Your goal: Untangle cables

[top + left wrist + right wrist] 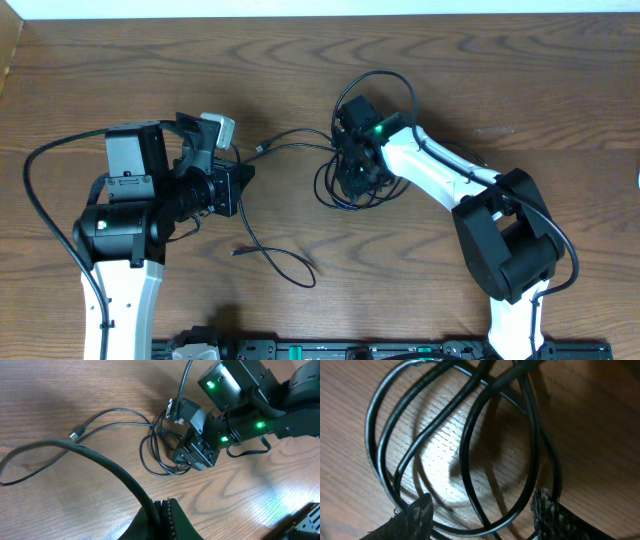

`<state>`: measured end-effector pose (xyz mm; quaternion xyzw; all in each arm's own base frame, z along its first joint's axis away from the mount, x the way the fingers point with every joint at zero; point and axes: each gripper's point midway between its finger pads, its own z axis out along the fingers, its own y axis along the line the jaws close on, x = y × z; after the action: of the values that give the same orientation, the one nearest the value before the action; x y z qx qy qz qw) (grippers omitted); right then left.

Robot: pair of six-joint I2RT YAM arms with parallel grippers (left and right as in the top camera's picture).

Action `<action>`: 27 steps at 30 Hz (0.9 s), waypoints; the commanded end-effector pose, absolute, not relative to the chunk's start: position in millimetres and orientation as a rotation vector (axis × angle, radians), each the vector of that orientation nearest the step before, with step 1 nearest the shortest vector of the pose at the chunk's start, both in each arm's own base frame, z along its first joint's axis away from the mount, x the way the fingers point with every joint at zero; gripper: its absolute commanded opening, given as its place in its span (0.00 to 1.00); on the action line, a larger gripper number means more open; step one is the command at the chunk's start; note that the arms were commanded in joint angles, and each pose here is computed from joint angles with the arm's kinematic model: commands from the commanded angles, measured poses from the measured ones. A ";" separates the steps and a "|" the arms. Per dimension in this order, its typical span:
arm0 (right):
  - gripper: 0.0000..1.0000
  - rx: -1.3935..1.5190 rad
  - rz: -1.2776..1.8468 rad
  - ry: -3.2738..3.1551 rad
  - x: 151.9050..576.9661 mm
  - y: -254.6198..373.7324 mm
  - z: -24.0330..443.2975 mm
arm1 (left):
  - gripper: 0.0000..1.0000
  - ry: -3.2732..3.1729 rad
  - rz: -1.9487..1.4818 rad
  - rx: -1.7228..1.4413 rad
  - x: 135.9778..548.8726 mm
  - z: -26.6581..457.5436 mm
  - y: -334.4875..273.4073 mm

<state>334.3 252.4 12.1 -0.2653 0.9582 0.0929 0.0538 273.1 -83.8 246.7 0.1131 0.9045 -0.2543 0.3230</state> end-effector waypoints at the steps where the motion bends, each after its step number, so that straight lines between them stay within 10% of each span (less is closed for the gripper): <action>1: 0.58 -0.766 0.266 2.938 329.1 250.4 3.3 | 0.08 2.373 -0.653 0.309 271.9 246.5 -83.5; 3: 0.46 -0.759 0.271 2.932 328.4 252.4 0.4 | 0.07 2.373 -0.653 0.309 271.9 246.5 -83.5; 6: 0.01 -0.716 0.279 2.930 330.6 254.6 0.0 | 0.07 2.373 -0.653 0.309 271.9 246.5 -83.5; 15: 0.01 -0.644 0.202 2.886 365.3 238.8 52.6 | 0.07 2.379 -0.656 0.307 270.7 245.6 -83.5; 27: 0.01 -0.618 0.158 2.297 427.4 219.2 339.6 | 0.07 2.415 -0.669 0.297 275.5 236.0 -83.3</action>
<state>425.1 238.5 258.4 -0.2455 0.9272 0.0706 0.2739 273.3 -83.8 243.6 0.1111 0.9069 -0.2555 0.3161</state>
